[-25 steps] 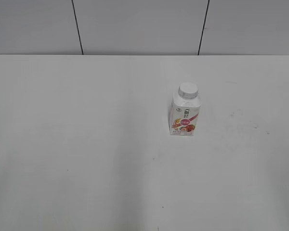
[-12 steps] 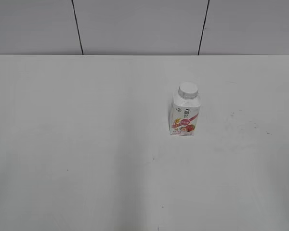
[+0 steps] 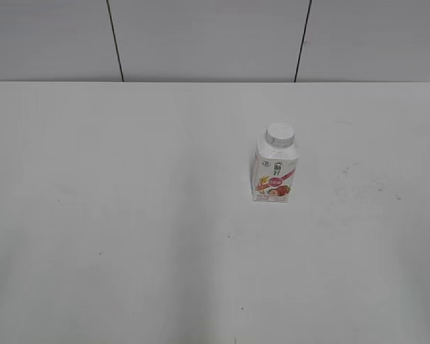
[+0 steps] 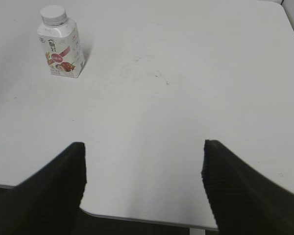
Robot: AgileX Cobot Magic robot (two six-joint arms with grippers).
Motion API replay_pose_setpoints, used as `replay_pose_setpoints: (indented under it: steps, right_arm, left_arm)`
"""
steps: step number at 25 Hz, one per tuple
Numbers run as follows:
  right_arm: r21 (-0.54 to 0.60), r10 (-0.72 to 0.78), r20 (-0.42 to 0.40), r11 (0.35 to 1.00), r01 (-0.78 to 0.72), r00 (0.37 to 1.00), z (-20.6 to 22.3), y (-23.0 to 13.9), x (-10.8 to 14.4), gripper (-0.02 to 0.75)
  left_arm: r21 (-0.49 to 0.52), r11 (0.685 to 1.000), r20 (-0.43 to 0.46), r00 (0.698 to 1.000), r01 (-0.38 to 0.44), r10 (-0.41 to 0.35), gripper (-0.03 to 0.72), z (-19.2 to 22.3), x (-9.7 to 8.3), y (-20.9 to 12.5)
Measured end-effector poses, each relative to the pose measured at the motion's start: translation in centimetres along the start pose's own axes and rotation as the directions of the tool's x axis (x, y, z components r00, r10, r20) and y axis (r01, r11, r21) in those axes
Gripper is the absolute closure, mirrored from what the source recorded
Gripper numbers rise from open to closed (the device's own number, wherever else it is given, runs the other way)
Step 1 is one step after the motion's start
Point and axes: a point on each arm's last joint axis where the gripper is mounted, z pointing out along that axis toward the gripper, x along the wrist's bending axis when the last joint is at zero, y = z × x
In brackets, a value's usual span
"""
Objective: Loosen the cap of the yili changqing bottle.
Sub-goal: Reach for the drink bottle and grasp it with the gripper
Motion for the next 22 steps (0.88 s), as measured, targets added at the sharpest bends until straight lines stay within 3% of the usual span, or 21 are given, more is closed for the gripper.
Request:
replay_pose_setpoints:
  steps: [6,11,18,22]
  right_arm:
    - [0.0,0.0,0.0,1.0,0.0,1.0,0.0,0.0,0.0,0.158]
    - [0.0,0.0,0.0,1.0,0.0,1.0,0.0,0.0,0.0,0.158]
    - [0.0,0.0,0.0,1.0,0.0,1.0,0.0,0.0,0.0,0.158]
    - [0.0,0.0,0.0,1.0,0.0,1.0,0.0,0.0,0.0,0.158]
  left_arm:
    - [0.002,0.999,0.0,0.999,-0.04,0.04,0.126,0.0,0.0,0.3]
    - [-0.042,0.997,-0.002,0.998,-0.066,0.066,0.126,0.5,-0.1,3.2]
    - [-0.176,0.984,0.046,0.999,-0.019,0.028,0.126,4.1,-0.7,7.7]
    - [-0.195,0.98,0.036,0.998,-0.048,0.056,0.126,7.1,-0.7,9.4]
